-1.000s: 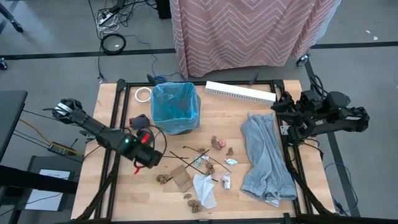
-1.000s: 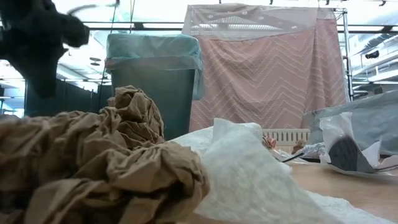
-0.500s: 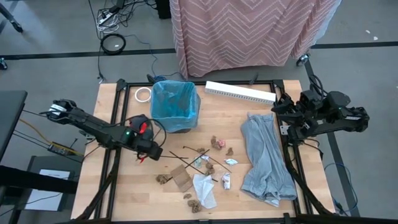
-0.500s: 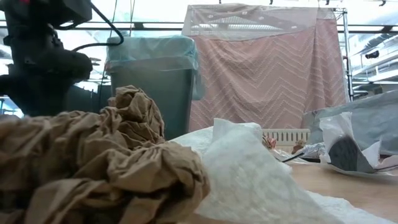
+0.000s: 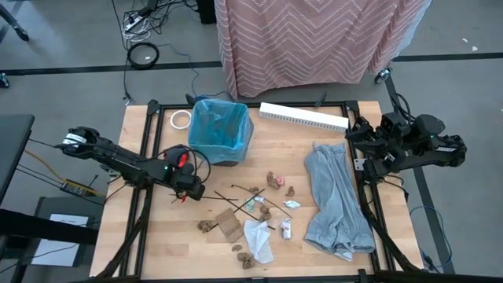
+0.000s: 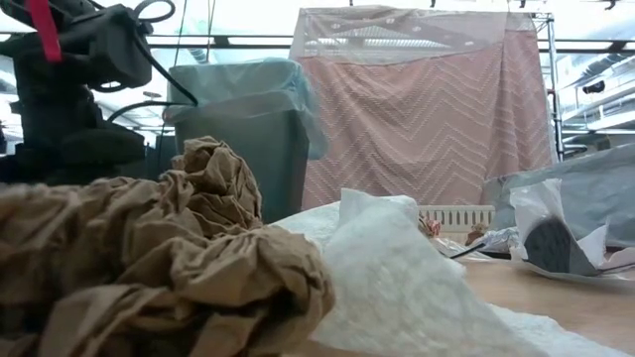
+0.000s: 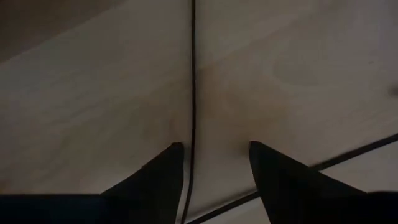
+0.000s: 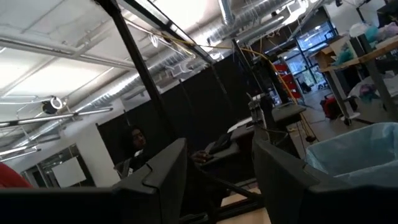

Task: Place trash/remove bag and relplace
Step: Put the black zip tie into the black trash bin

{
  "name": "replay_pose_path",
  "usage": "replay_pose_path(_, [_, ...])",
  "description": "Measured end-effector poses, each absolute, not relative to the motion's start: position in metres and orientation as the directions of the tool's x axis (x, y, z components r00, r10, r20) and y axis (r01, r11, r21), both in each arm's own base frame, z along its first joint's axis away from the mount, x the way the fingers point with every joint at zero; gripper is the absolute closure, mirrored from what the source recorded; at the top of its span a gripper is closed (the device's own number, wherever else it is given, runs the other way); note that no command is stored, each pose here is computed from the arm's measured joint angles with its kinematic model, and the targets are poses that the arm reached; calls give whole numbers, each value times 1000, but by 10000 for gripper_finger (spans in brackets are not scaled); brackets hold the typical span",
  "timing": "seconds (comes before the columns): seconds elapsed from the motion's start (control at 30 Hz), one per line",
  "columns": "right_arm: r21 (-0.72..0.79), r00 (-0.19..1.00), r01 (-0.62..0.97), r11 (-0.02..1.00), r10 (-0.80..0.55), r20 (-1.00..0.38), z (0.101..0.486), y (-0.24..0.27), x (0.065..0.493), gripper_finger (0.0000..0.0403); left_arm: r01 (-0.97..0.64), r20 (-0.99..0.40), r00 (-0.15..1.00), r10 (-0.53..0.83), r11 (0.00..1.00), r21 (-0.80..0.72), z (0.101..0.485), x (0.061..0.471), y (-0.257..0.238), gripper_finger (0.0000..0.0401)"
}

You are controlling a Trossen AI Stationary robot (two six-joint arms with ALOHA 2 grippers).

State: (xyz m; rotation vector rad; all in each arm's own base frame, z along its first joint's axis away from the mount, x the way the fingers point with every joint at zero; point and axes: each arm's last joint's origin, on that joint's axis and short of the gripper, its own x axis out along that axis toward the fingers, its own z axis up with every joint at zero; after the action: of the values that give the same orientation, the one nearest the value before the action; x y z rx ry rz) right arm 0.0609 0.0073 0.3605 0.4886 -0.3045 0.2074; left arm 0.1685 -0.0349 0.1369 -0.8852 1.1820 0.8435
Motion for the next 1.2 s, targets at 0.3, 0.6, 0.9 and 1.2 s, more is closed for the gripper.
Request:
replay_pose_path(0.3, [426,928,-269,863,114,355,362,7,60,227,-900,-981,170,94,420,-116,136,168,-32,391])
replay_pose_path(0.6, [393,923,-265,880,114,366,364,7,60,227,-875,-963,266,29,427,-229,180,193,-46,399])
replay_pose_path(0.9, [350,922,-259,900,122,367,364,7,60,227,-837,-937,346,-39,439,-327,247,208,-69,400])
replay_pose_path(1.2, [324,922,-250,912,122,367,364,7,60,227,-647,-790,545,-282,458,-609,315,218,-108,401])
